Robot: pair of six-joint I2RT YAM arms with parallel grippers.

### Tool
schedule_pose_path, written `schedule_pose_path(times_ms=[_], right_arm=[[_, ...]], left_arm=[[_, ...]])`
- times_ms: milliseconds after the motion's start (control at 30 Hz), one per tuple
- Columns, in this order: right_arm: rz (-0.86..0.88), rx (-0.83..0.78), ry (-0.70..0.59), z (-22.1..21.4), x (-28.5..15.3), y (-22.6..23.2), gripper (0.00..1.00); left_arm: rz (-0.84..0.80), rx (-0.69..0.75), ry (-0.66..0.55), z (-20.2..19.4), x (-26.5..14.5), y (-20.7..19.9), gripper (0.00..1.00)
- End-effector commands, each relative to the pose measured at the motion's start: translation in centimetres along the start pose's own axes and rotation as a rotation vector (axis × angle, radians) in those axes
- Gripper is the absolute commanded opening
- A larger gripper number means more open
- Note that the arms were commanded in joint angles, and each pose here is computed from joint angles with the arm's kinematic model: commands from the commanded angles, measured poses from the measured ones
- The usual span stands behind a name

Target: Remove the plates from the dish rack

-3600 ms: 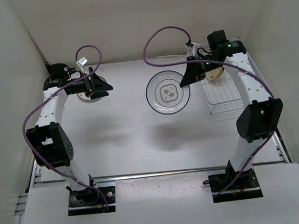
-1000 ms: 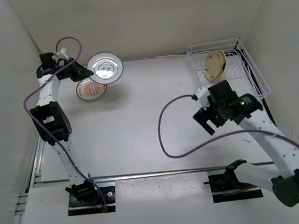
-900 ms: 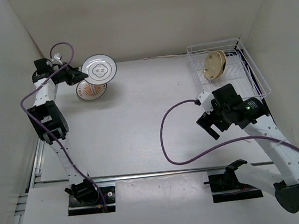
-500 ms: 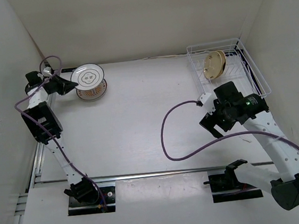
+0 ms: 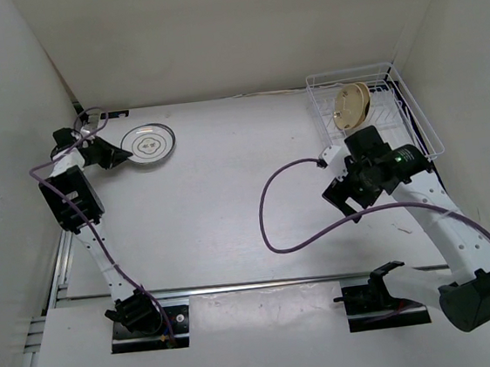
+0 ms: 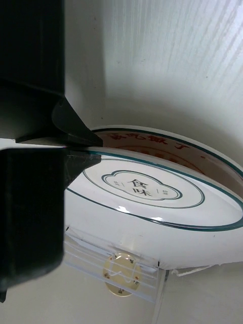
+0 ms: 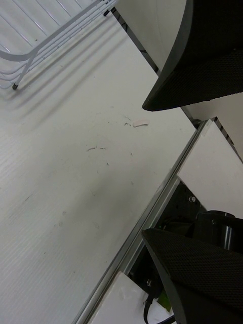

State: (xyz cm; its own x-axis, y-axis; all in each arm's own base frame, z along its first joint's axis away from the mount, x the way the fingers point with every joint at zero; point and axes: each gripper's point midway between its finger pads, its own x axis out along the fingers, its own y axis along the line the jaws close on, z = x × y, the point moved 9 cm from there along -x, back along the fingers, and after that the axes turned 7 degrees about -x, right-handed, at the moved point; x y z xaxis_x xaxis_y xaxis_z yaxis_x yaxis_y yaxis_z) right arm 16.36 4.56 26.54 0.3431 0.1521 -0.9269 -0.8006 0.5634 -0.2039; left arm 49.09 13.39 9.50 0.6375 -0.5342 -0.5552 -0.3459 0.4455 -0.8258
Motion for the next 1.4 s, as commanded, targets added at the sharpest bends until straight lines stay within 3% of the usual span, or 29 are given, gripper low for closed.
schedule_pose_path(times_ms=[0,233,367,700,967,1367], right_arm=[[-0.034,-0.011,-0.060,1.0,-0.9,-0.8,1.00],[-0.032,-0.002,-0.073,1.4,-0.6,-0.9,1.00],[-0.038,-0.002,-0.081,1.5,-0.6,-1.0,1.00],[-0.029,0.015,-0.121,2.1,-0.5,-1.0,1.00],[-0.032,0.023,-0.143,1.1,-0.1,-0.2,1.00],[-0.063,0.055,-0.211,2.0,-0.9,-0.5,1.00]], left_arm=[[-0.011,0.068,-0.028,0.5,-1.1,-1.6,0.16],[0.035,0.080,-0.040,0.6,-1.0,-0.9,0.34],[0.055,0.093,-0.042,0.7,-1.1,-0.8,0.54],[0.101,0.210,-0.074,0.4,-1.4,-3.6,0.72],[0.201,0.351,-0.181,0.7,-2.2,-7.5,0.76],[0.500,0.432,-0.320,0.8,-2.7,-7.5,0.76]])
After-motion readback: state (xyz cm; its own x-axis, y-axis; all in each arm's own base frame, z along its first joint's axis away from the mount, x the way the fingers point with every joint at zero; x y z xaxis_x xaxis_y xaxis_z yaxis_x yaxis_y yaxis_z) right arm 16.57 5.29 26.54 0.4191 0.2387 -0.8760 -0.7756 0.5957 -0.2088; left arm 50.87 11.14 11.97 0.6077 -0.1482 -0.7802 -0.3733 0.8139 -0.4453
